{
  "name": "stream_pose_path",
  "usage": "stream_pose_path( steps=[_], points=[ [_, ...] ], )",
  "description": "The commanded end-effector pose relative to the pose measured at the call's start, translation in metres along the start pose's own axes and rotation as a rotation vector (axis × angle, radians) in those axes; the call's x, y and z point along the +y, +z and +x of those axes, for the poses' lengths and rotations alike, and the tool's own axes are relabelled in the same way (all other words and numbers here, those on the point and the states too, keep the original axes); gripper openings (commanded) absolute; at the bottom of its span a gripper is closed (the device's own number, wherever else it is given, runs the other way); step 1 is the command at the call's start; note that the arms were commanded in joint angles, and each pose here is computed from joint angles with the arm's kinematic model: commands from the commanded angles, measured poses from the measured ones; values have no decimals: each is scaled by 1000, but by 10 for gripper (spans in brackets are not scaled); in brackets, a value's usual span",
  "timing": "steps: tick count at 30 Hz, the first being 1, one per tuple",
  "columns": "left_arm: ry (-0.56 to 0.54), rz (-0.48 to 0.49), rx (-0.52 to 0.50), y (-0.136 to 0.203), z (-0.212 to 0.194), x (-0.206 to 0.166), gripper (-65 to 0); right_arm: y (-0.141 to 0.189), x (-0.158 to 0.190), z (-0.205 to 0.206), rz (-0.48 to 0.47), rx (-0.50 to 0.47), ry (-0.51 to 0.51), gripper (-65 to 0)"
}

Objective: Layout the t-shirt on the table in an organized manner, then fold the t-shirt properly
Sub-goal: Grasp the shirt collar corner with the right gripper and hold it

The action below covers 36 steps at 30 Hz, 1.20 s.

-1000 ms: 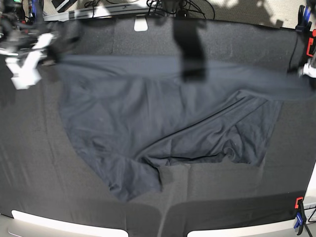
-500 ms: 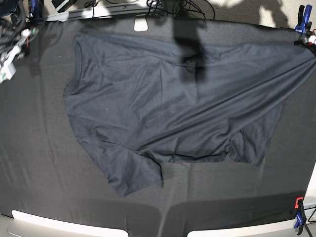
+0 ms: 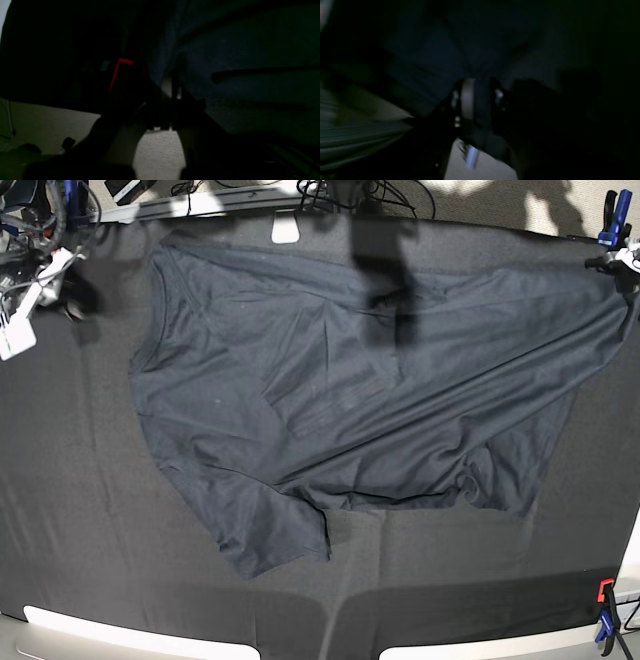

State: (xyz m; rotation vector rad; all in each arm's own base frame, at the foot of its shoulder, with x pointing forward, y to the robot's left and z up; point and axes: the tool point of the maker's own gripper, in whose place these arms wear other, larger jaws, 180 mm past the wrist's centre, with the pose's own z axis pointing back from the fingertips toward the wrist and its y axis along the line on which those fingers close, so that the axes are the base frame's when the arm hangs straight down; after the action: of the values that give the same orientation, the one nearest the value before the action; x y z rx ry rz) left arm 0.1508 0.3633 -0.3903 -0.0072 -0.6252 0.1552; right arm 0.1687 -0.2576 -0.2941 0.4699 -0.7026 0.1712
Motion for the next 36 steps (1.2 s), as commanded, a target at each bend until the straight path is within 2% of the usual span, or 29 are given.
stream_pose_path(
  steps=[1, 4, 7, 11, 20, 25, 29, 36],
  points=[
    [-19, 7, -39, 5, 14, 4, -606, 2, 6, 11, 24, -32, 25, -524],
    [-16, -5, -53, 6, 18, 1, -474, -5, 14, 8, 57, -15, 27, -524],
    [-36, -13, -76, 9, 27, -5, -419, -17, 25, 3, 105, 7, 30, -524],
    [-68, -23, -110, 13, 40, -13, -418, -34, 41, 9, 165, -12, 38, -524],
    [-88, -30, -153, 17, 52, -19, -418, -59, 64, 58, 248, -160, 82, -524],
    [-89, -29, -156, 18, 52, -18, -417, -64, 69, 66, 266, -169, 108, -524],
    [-89, -9, -102, 17, 42, -14, -417, -65, 66, 64, 246, -155, 115, -524],
    [-6, 58, -102, 21, 30, 0, -418, -66, 63, 63, 229, -147, 121, -524]
  ],
)
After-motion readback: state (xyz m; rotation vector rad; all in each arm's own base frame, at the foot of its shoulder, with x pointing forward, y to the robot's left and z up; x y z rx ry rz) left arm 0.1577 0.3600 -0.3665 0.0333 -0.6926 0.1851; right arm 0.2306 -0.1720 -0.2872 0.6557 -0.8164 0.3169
